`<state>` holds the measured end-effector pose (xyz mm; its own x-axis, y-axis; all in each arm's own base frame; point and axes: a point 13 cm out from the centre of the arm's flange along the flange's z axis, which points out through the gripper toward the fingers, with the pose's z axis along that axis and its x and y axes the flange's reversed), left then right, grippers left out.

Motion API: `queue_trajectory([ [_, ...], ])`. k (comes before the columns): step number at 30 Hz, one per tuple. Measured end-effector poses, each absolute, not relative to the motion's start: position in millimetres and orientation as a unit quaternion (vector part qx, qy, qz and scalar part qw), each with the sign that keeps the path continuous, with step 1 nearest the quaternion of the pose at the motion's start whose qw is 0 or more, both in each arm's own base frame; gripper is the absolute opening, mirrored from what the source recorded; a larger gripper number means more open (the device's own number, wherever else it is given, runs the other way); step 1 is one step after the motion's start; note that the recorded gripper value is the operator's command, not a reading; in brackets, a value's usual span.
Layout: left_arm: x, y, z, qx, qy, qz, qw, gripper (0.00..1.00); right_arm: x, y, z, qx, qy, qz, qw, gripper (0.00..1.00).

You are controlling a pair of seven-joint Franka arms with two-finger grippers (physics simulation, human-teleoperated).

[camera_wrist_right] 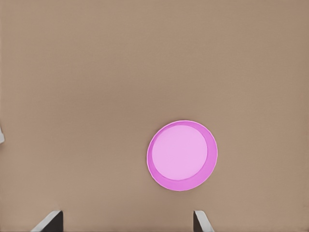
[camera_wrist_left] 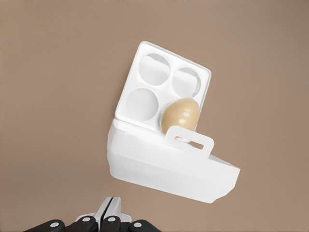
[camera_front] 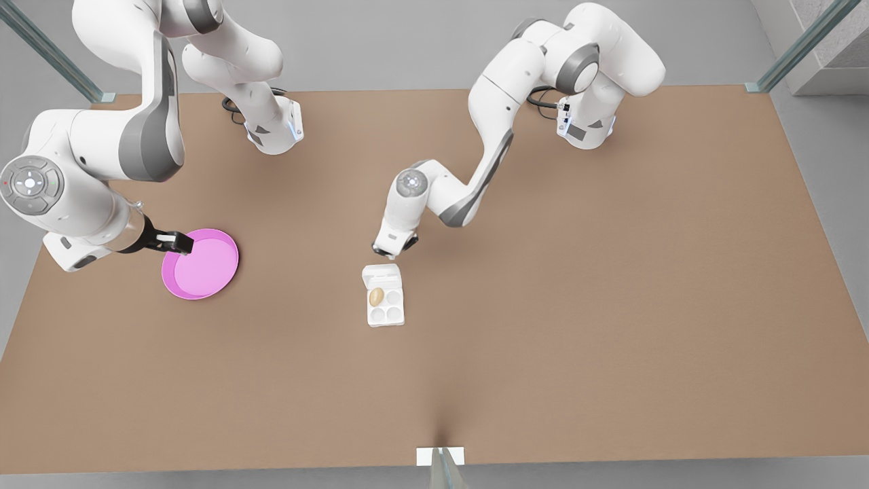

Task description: Pack egg into the box and close the box lid

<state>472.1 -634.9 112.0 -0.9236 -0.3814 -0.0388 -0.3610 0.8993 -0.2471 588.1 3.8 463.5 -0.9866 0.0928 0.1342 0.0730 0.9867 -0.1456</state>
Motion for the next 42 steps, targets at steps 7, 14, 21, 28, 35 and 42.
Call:
queue_trajectory([
  [7,488,-652,120,-0.175,0.973,-0.130,0.072,0.21,588,4,463,-0.034,-0.994,0.070,0.072,1.00],
  [14,513,-645,123,-0.183,0.970,-0.135,0.085,0.21,588,6,463,-0.027,-0.995,0.070,0.072,1.00],
  [21,558,-616,139,-0.213,0.963,-0.138,0.091,0.21,592,10,461,-0.020,-0.995,0.068,0.068,1.00],
  [28,764,-196,304,-0.454,0.884,-0.105,0.017,1.00,601,11,446,-0.017,-0.995,0.066,0.068,1.00],
  [35,607,-79,518,-0.277,0.960,-0.038,0.012,1.00,606,24,426,-0.004,-0.995,0.066,0.080,1.00],
  [42,571,-63,507,-0.139,0.989,0.008,-0.041,1.00,607,23,426,-0.003,-0.995,0.064,0.081,1.00],
])
